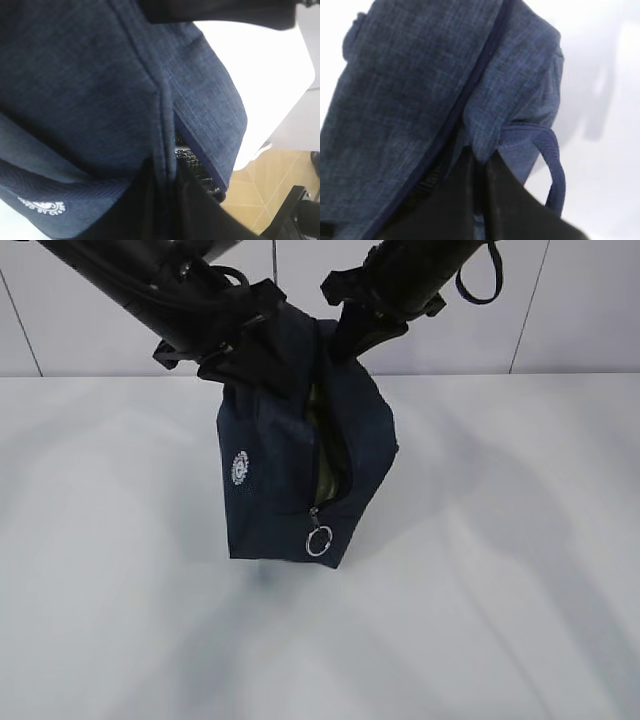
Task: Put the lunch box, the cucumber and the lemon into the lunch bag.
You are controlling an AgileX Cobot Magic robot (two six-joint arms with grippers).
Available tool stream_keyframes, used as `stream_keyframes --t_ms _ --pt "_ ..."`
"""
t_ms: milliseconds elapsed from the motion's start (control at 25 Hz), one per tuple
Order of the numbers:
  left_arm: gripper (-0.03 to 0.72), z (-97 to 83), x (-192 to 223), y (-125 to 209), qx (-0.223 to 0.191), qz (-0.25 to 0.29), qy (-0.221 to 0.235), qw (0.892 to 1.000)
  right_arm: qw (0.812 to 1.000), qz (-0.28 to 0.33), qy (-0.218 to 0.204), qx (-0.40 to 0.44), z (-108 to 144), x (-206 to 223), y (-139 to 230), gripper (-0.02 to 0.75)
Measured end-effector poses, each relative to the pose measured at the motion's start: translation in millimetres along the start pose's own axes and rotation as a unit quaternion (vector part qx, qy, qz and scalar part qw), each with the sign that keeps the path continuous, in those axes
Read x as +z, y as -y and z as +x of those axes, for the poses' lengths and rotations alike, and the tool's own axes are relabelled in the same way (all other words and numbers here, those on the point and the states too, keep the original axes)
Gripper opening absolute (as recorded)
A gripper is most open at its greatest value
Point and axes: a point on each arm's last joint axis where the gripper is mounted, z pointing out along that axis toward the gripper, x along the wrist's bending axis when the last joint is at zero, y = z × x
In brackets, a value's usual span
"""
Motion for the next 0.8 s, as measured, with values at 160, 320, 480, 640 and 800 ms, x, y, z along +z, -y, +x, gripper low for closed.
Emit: stream_keyframes --t_ms 160,320,480,640,800 --pt "0.016 -0.1 1.4 -1.1 -0.005 -0.005 0.006 1.000 1.000 -0.003 0.007 0.013 1.9 -6.2 -0.5 0.003" --pt "0.016 7.6 14.9 -0.5 -0.017 0.009 0.007 1.000 1.000 0.000 0.008 0.019 1.5 -5.8 0.2 0.003" --pt "0.016 13.6 30.2 1.2 -0.025 0.023 0.008 0.999 1.000 0.004 0.018 0.017 -0.5 -5.4 1.1 0.003" --pt "0.016 14.1 39.3 3.0 -0.027 0.032 0.011 0.999 0.999 0.015 0.018 0.025 -4.6 3.4 5.4 0.003" --pt "0.018 14.4 41.3 3.4 -0.028 0.035 0.011 0.999 0.999 0.032 0.017 0.034 -10.6 17.3 12.7 0.003"
